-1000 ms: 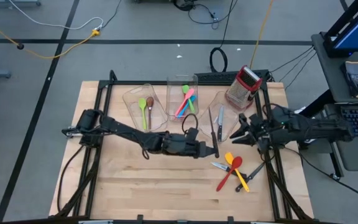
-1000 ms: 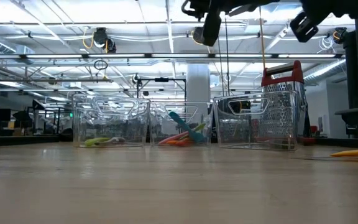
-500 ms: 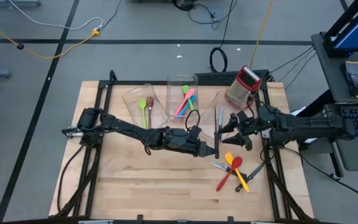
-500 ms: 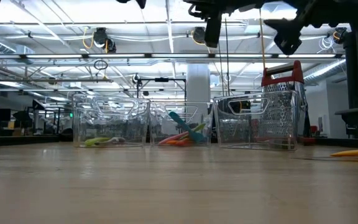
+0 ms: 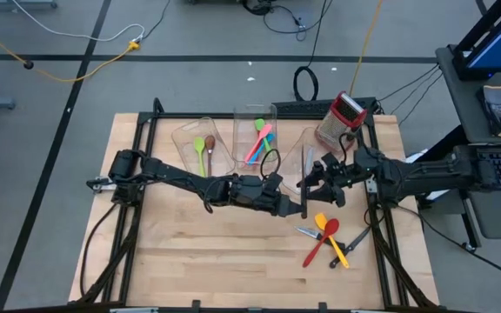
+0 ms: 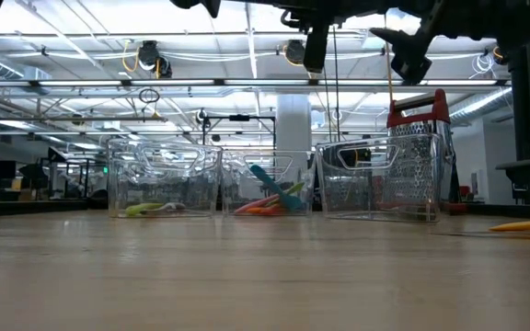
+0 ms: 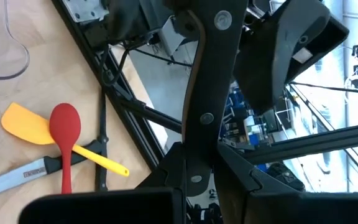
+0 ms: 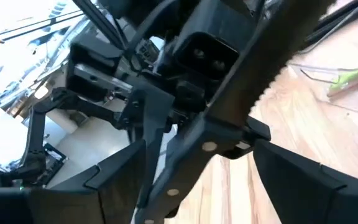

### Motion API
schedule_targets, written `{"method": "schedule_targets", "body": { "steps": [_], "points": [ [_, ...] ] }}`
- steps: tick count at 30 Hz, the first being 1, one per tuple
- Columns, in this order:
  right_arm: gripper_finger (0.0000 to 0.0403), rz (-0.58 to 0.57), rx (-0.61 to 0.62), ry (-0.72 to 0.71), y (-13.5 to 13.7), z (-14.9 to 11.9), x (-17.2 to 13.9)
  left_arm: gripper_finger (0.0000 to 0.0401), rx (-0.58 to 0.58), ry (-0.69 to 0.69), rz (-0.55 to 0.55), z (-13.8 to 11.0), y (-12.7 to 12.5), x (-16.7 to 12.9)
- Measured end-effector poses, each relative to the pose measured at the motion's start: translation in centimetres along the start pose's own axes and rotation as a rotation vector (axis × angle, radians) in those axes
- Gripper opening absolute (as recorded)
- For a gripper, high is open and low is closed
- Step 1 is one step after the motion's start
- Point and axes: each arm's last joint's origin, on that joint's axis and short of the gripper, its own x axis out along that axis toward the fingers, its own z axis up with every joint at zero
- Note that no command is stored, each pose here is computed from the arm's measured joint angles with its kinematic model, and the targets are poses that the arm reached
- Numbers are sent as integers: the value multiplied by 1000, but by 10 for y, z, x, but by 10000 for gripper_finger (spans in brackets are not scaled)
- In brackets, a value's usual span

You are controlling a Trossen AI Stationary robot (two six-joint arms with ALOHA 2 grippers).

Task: Pick & Place Kitchen Items
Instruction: Put the left black kitchen knife in the right bin

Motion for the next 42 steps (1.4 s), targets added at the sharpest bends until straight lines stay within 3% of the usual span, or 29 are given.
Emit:
{"method": "schedule_targets", "body": {
  "steps": [6,10,23,33,42],
  "points": [
    [289,-3,23,3,-5,-1,8,42,7,-5,2,3,1,0],
    [263,-3,54,-4,-7,0,10,42,7,-9,8,5,2,0],
    [61,-25,93,-29,-8,1,10,42,31,-22,30,12,6,0],
    [60,-30,88,-28,-8,1,10,52,58,-16,46,11,8,0],
    [60,-35,93,-16,-9,0,10,171,89,-15,44,11,8,0]
  ]
}}
